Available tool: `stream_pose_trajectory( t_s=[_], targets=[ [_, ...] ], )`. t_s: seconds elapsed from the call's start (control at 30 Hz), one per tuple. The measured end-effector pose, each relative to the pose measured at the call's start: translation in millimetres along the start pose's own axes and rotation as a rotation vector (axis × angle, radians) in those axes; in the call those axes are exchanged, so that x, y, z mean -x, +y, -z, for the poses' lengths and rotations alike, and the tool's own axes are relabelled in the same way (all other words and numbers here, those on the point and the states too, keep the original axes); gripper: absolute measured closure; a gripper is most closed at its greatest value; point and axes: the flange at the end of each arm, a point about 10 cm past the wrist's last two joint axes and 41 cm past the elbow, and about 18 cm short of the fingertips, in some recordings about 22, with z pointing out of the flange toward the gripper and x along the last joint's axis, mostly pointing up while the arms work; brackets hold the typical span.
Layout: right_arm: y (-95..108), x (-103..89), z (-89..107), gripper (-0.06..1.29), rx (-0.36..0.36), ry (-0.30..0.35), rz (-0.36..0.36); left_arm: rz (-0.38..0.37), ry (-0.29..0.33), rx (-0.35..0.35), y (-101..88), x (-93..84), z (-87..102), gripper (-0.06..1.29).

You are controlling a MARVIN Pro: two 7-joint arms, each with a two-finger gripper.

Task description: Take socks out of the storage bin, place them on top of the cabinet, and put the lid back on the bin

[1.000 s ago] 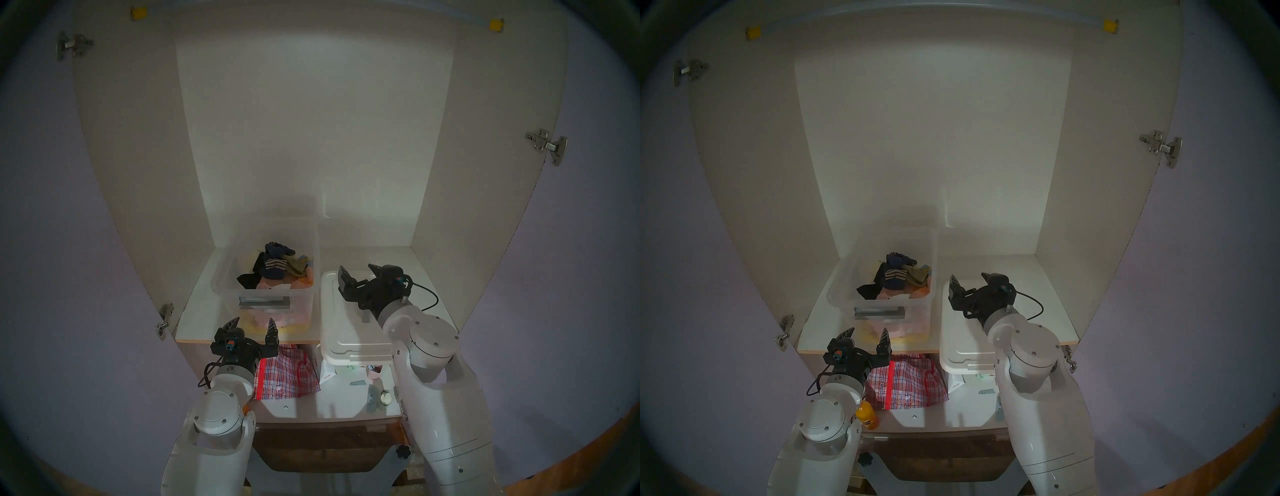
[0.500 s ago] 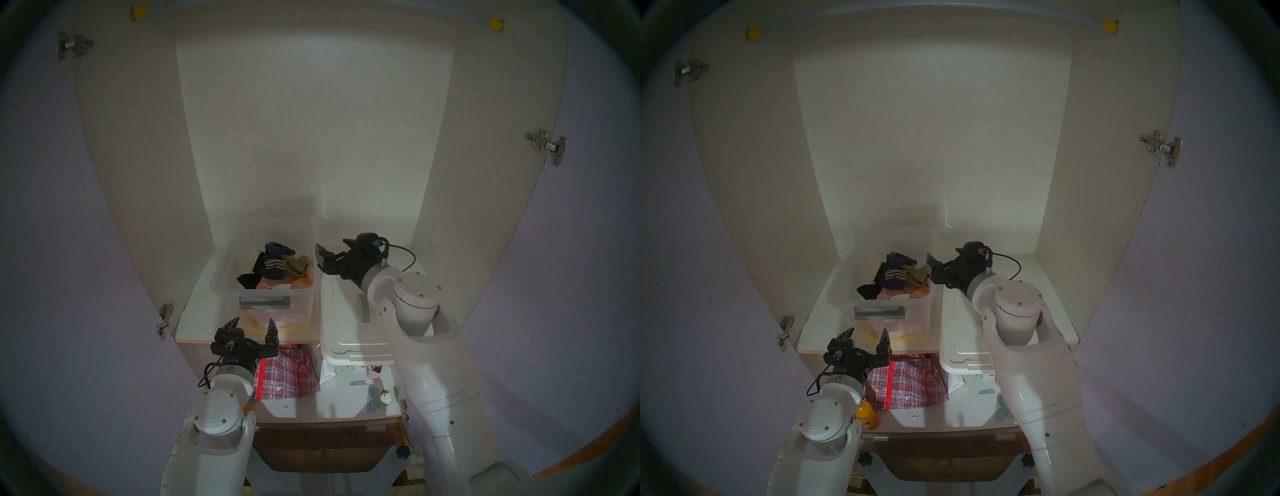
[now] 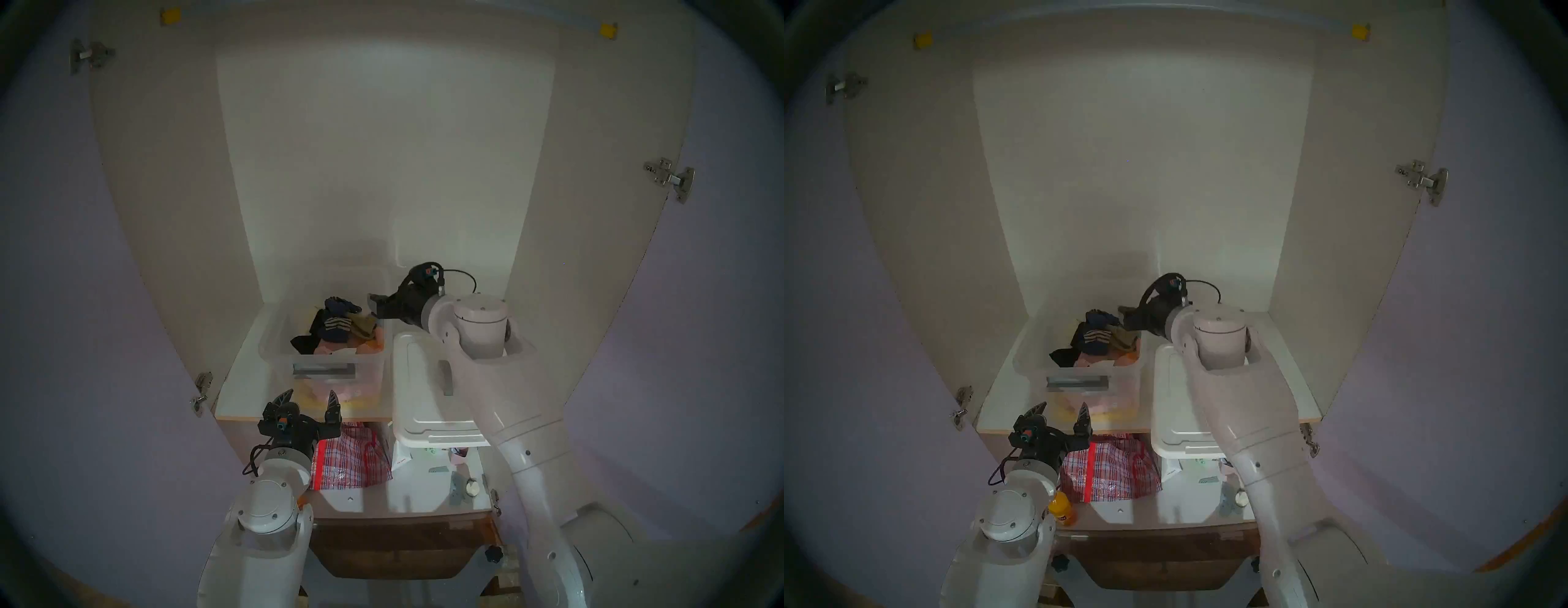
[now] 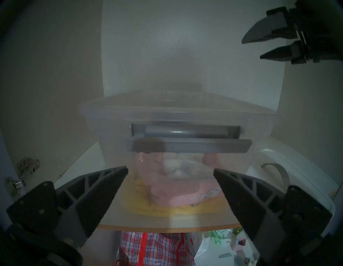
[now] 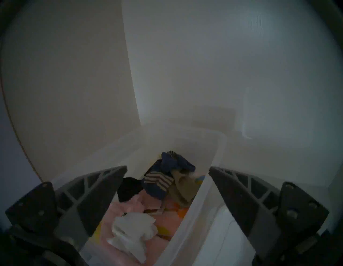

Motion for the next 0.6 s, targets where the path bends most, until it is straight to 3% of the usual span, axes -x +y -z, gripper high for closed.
stream_pose_trajectory(
  t_s=[0.13,0.6],
  targets=[
    [2.0,-17.6,-1.7,0.02,-0.016,0.038,0.026,0.000,0.001,0.000,0.0,-0.3,0.0,-0.02],
    [-0.2,2.9,-3.9,0.02,-0.036,0.010,0.009,0.000,0.001,0.000,0.0,-0.3,0.0,-0.02]
  ],
)
